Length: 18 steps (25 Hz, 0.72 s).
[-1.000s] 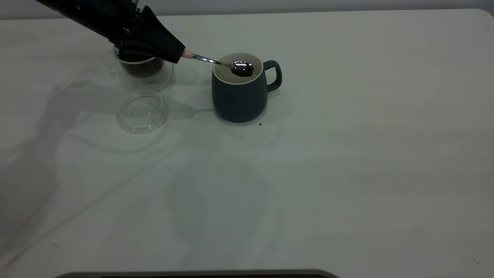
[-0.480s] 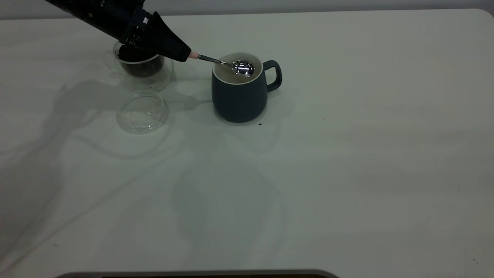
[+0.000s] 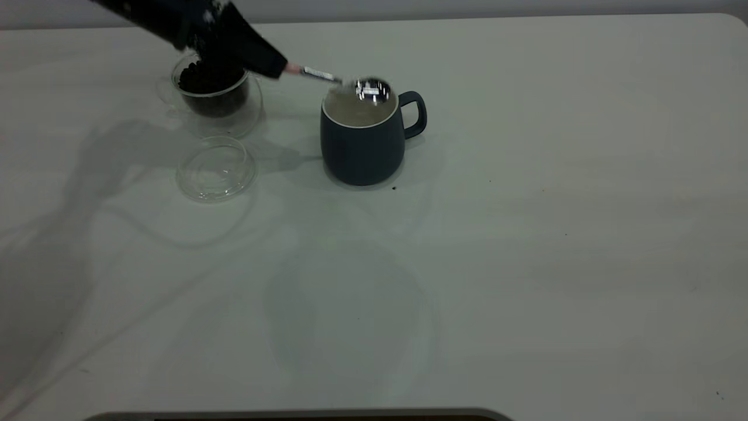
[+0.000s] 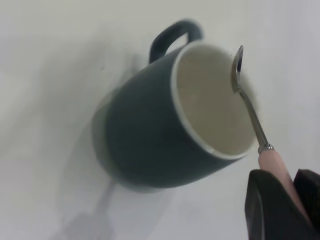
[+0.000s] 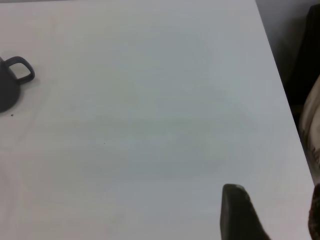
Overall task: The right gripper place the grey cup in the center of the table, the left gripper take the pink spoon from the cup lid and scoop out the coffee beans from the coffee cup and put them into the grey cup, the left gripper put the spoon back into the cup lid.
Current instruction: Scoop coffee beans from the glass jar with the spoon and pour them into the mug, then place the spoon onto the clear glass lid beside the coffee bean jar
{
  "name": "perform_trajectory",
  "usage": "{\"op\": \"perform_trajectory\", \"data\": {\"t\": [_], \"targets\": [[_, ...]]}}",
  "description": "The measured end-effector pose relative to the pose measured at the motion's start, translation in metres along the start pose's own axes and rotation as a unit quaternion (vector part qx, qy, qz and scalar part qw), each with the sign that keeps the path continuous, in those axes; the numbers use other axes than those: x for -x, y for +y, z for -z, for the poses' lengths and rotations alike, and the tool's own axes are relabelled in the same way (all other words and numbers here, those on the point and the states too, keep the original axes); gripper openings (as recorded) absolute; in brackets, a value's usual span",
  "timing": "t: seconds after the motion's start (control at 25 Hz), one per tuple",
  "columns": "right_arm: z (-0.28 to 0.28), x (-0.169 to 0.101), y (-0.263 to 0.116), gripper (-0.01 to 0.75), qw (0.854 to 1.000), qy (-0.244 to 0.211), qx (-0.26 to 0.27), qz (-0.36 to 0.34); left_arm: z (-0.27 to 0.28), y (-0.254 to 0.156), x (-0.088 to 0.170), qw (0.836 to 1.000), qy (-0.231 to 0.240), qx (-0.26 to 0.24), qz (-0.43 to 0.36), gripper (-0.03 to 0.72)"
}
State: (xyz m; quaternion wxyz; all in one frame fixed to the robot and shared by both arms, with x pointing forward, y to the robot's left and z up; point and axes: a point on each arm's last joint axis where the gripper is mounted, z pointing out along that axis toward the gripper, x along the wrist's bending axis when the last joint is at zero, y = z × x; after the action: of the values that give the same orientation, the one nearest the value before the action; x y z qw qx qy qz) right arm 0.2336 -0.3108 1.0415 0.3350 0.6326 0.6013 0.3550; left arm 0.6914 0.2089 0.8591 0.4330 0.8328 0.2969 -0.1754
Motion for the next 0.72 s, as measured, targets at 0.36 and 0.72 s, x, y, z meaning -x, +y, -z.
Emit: {"op": "perform_trajectory", "data": {"t": [0.36,0.72], "targets": [[0.000,0.000,0.000,0.372,1.000,0.000,0.000,0.000,0.119,0.024,0.032,0.996,0.077,0.028,0.021,0.126],[0.000,0.000,0.000,0.372,1.000,0.000,0.000,0.000,0.169,-0.036,-0.006,0.974,0.134,0.004,0.181,0.126]]}}
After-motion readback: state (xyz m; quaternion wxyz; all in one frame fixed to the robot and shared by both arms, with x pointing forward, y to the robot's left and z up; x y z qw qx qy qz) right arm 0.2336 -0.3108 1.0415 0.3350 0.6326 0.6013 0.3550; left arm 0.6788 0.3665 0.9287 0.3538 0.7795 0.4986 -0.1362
